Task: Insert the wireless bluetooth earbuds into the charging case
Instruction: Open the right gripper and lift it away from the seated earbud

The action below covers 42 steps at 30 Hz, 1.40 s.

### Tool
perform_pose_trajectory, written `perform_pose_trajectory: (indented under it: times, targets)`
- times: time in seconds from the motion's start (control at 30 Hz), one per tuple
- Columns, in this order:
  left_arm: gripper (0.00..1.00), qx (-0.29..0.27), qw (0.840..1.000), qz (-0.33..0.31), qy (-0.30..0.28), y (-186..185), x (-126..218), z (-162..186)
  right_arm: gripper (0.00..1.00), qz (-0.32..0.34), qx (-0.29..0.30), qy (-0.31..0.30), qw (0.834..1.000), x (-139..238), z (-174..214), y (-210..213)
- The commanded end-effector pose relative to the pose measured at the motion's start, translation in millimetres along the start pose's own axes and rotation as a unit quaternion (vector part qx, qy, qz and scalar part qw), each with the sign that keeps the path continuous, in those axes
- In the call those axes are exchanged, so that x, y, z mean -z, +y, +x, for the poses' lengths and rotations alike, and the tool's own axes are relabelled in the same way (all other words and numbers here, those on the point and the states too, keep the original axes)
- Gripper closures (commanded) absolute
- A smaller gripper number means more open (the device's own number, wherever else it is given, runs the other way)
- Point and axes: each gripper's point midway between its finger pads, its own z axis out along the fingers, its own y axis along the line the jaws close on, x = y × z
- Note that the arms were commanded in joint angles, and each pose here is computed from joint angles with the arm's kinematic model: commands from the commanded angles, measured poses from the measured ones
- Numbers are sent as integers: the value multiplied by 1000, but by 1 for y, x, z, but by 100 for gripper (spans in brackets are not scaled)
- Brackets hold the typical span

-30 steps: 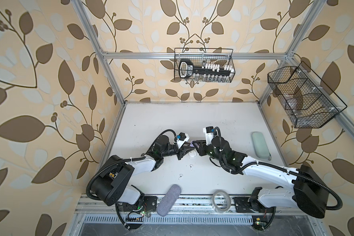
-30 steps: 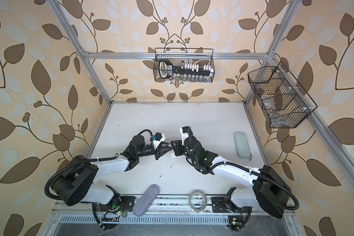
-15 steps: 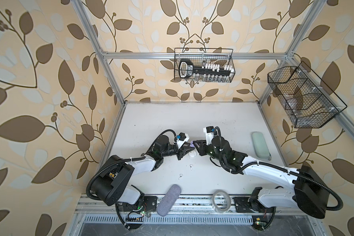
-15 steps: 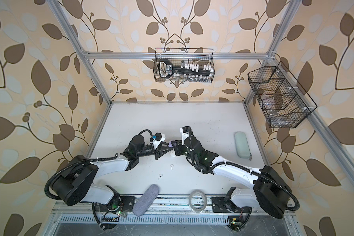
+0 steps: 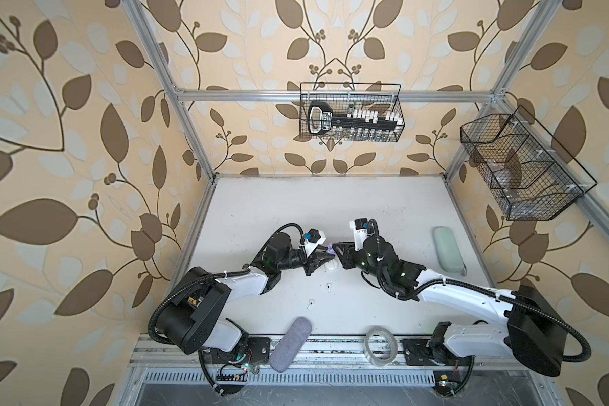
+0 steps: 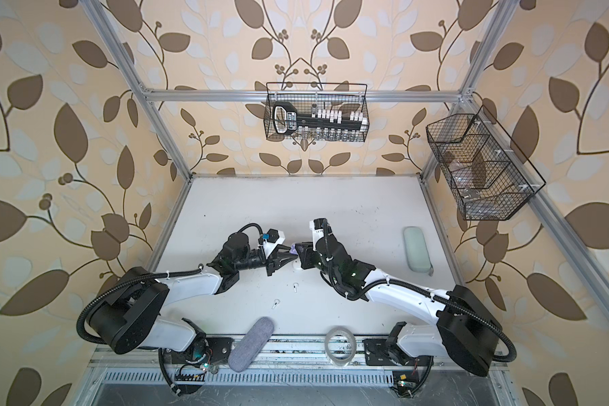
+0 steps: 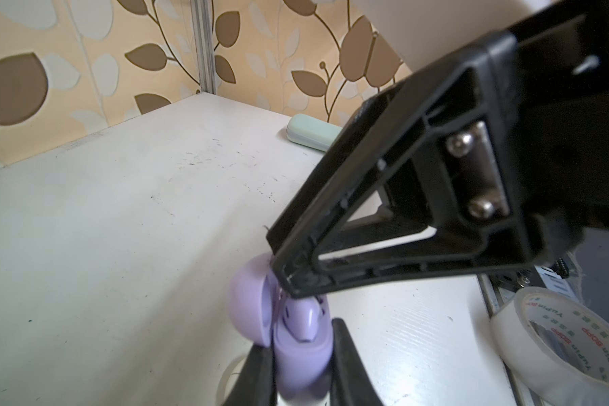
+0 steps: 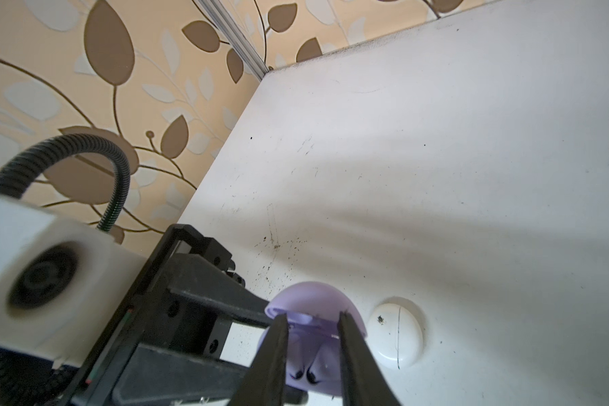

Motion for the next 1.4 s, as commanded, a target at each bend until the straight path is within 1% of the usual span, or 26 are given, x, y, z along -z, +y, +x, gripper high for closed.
perform_pose_trajectory:
  times: [0.0, 0.27, 0.4, 0.53, 0.7, 0.93, 1.07, 1.37]
  targets:
    - [100, -59, 997, 28, -41, -12, 0, -32, 71, 13, -4, -8, 1000, 11, -6, -3]
    - [100, -69, 997, 29, -30, -12, -1, -24, 68, 31, -9, -11, 999, 24, -13, -11]
    - [100, -77, 996, 28, -21, -11, -3, -16, 67, 55, -28, 18, 998, 20, -9, -21]
    - [100, -107, 993, 39, -11, -20, -4, -6, 67, 60, -36, 41, 997, 16, -5, -21]
    - [100, -119, 992, 47, 2, -25, -7, 2, 67, 74, -42, 53, 995, 14, -3, -27]
    - [100, -142, 988, 54, 15, -31, -9, 9, 67, 64, -47, 67, 995, 13, -2, -27]
    - [100, -154, 986, 58, 21, -35, -9, 12, 67, 65, -37, 98, 992, 13, 6, -30]
    - [100, -174, 982, 69, 31, -42, -11, 19, 67, 46, -45, 140, 988, 13, 21, -33]
